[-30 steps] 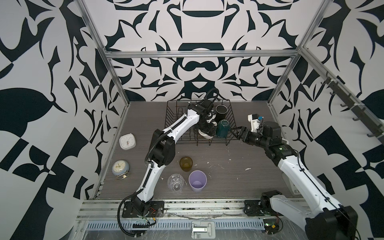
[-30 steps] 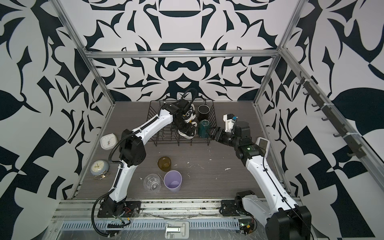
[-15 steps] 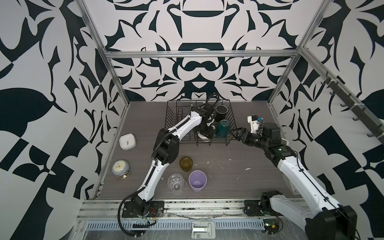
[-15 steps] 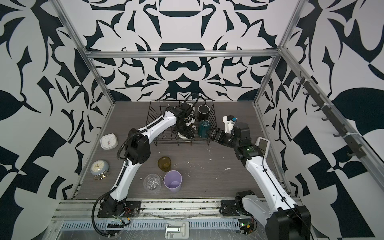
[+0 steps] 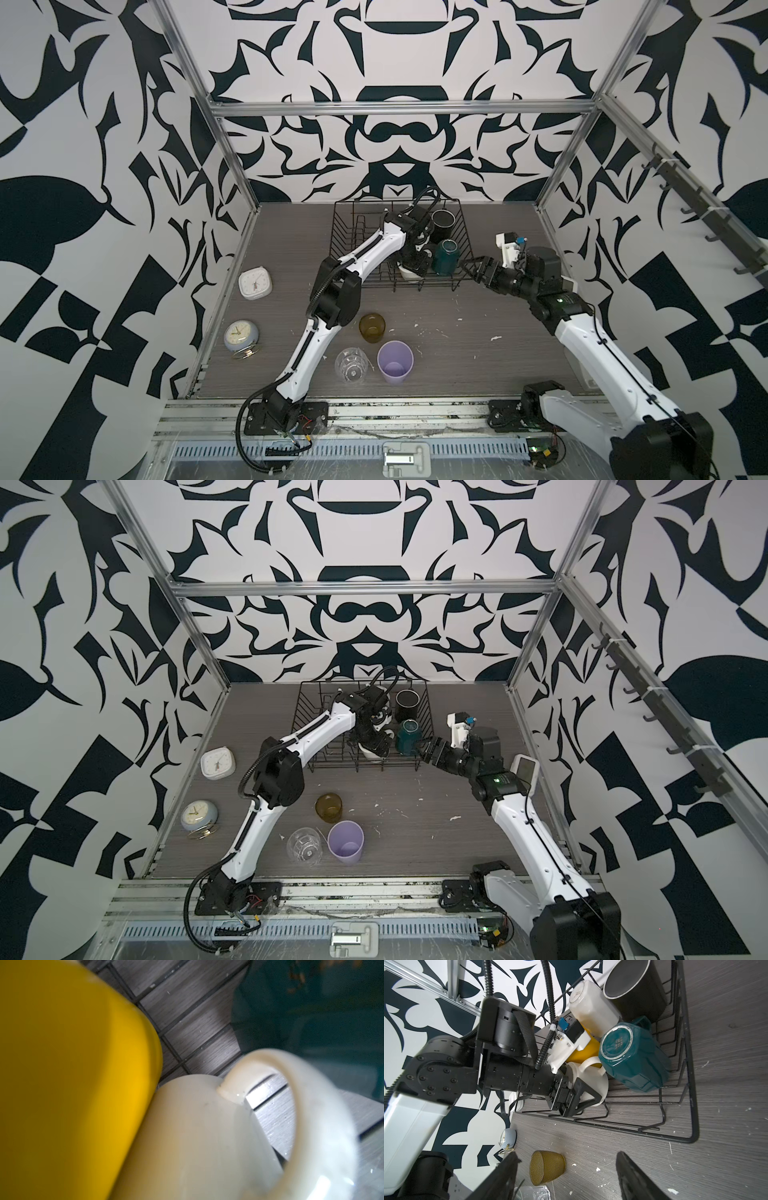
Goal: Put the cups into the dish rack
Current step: 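Lower the red-lined mug upside down into the rack beside the yellow mug, then open the left gripper to release the mug in the rack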
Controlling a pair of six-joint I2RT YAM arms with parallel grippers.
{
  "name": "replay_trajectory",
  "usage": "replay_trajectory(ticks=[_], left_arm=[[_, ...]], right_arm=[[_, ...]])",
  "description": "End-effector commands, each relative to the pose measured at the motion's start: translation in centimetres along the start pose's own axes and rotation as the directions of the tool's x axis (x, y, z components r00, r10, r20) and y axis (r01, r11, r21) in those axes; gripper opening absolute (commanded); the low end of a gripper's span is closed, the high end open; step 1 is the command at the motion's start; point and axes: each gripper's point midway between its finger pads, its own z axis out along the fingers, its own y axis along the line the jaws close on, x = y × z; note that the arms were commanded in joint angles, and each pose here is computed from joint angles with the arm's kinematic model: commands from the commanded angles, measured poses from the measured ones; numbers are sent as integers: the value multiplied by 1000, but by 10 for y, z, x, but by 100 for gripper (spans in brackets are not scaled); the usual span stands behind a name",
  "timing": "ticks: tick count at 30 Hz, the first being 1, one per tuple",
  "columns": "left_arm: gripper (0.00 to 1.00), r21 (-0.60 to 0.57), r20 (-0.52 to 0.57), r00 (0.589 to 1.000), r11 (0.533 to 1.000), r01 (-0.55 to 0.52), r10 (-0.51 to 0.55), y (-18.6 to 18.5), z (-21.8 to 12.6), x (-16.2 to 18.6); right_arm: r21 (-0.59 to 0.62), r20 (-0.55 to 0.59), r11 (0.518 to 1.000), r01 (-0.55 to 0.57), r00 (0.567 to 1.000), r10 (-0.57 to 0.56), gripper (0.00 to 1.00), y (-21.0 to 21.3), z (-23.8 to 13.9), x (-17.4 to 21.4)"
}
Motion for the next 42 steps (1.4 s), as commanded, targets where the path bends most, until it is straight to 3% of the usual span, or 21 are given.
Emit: replay_trajectory(ticks=[1,2,6,12,20,22,33,42], left_arm=[[40,-20,-37,999,1000,12,-13,4,8,6],[49,-25,-36,999,1000,12,-13,4,7,6],[69,-49,-30,1000,999,9,-11,8,5,5],[84,-59,-5,1000,998,6,-6,10,1,1],[92,-64,23,1000,998,6,-5,10,-5,-4],[100,-63,31,999,998,7,-5,10,-7,-5],[99,-48,86,996,999,13,-8,5,-23,-12],[99,-40,277,961,999,8,3,1,-70,-27]], right_arm=[[-37,38,999,36,999,-35,77,11,-6,-9],[-36,38,999,35,999,-34,77,11,-6,-9],[-38,37,999,33,999,-32,77,11,-6,-9],[-39,36,999,33,999,-32,77,11,-6,-9],[-40,37,999,33,999,-31,77,11,-6,-8],[-39,37,999,32,999,-30,77,11,-6,-8],[-44,39,998,34,999,-32,76,13,-6,-10],[-41,47,997,60,997,-59,76,19,-10,-16]])
